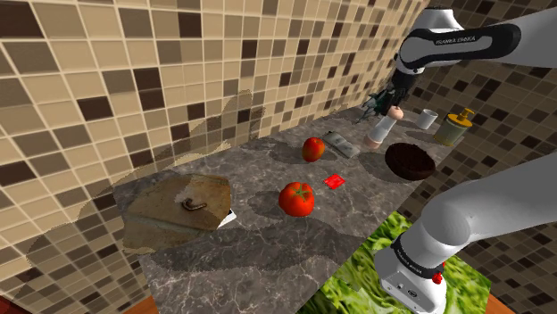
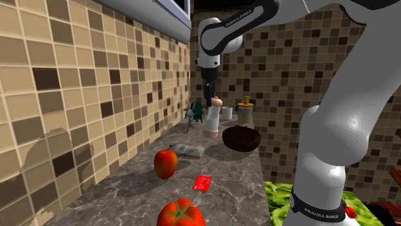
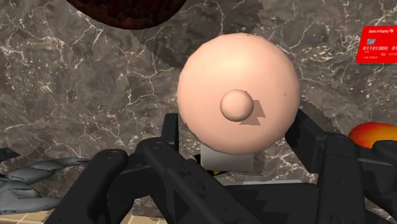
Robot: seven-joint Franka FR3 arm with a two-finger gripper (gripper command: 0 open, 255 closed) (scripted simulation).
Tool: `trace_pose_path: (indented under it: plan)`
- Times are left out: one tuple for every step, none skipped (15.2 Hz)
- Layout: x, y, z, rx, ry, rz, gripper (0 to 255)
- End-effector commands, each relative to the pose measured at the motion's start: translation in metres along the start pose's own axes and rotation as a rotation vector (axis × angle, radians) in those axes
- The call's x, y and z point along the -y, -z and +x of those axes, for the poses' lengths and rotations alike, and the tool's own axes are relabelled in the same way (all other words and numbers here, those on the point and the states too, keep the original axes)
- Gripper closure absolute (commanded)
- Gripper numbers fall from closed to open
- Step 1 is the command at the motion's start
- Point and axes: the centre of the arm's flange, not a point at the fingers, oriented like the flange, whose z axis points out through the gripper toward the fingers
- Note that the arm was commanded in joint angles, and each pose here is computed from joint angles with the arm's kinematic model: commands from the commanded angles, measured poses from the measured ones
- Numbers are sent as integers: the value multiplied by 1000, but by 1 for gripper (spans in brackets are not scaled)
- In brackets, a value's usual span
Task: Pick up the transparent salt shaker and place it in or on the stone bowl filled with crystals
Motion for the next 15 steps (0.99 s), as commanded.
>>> trace_pose_path:
  plan:
    - [-3, 10, 0, 0, 0, 0, 255]
    - [-4, 15, 0, 0, 0, 0, 255]
    - [-4, 21, 0, 0, 0, 0, 255]
    - [-5, 26, 0, 0, 0, 0, 255]
    - [-6, 31, 0, 0, 0, 0, 255]
    - [-7, 36, 0, 0, 0, 0, 255]
    - [-8, 41, 0, 0, 0, 0, 255]
    - [-9, 47, 0, 0, 0, 0, 255]
    - [-10, 52, 0, 0, 0, 0, 255]
    - [-10, 57, 0, 0, 0, 0, 255]
    - [-11, 62, 0, 0, 0, 0, 255]
    - [-12, 64, 0, 0, 0, 0, 255]
    - [-22, 67, -9, 0, 0, 0, 255]
    - [-32, 70, -17, 0, 0, 0, 255]
    - [-42, 73, -25, 0, 0, 0, 255]
